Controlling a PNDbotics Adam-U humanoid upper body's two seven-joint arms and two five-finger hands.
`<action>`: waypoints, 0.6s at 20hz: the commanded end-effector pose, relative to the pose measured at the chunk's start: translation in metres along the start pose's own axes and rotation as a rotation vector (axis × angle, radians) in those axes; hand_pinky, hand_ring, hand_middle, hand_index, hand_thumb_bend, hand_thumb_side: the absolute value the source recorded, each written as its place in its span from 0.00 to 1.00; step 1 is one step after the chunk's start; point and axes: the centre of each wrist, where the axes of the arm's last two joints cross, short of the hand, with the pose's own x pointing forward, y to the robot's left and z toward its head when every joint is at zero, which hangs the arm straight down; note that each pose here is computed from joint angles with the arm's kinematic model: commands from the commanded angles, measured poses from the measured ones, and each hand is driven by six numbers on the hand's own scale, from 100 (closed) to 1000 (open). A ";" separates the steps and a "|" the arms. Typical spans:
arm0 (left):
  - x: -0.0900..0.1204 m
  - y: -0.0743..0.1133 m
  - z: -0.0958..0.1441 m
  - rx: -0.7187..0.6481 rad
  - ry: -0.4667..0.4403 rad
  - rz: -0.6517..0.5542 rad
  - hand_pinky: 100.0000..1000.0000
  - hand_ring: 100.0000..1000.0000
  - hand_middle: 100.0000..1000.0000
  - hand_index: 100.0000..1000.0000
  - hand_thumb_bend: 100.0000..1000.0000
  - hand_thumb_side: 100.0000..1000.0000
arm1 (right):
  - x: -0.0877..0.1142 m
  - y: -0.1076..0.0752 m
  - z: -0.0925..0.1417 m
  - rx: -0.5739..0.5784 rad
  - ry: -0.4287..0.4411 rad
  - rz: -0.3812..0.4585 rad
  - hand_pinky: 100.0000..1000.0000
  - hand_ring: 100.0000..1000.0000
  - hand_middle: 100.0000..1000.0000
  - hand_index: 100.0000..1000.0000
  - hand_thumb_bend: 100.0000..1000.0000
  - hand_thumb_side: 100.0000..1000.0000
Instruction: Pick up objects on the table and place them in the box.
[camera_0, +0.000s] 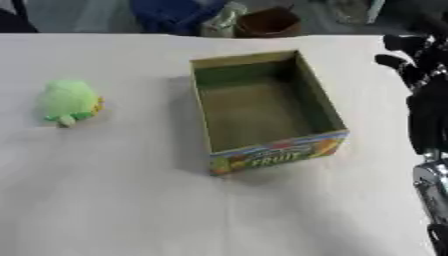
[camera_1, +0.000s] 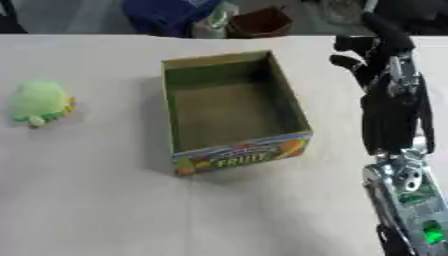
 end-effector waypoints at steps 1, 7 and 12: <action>-0.004 0.015 -0.007 -0.007 -0.003 -0.037 0.59 0.70 0.78 0.95 0.49 0.98 | 0.007 -0.001 -0.004 0.019 -0.029 0.005 0.71 0.80 0.56 0.89 0.00 1.00; 0.010 0.016 -0.034 -0.014 -0.041 -0.019 0.59 0.71 0.79 0.96 0.50 0.99 | 0.007 0.000 -0.004 0.024 -0.027 0.000 0.71 0.80 0.56 0.90 0.00 1.00; 0.024 0.016 -0.057 -0.017 -0.072 0.018 0.60 0.71 0.79 0.96 0.49 0.99 | 0.007 0.002 -0.005 0.024 -0.029 -0.010 0.71 0.80 0.56 0.90 0.00 1.00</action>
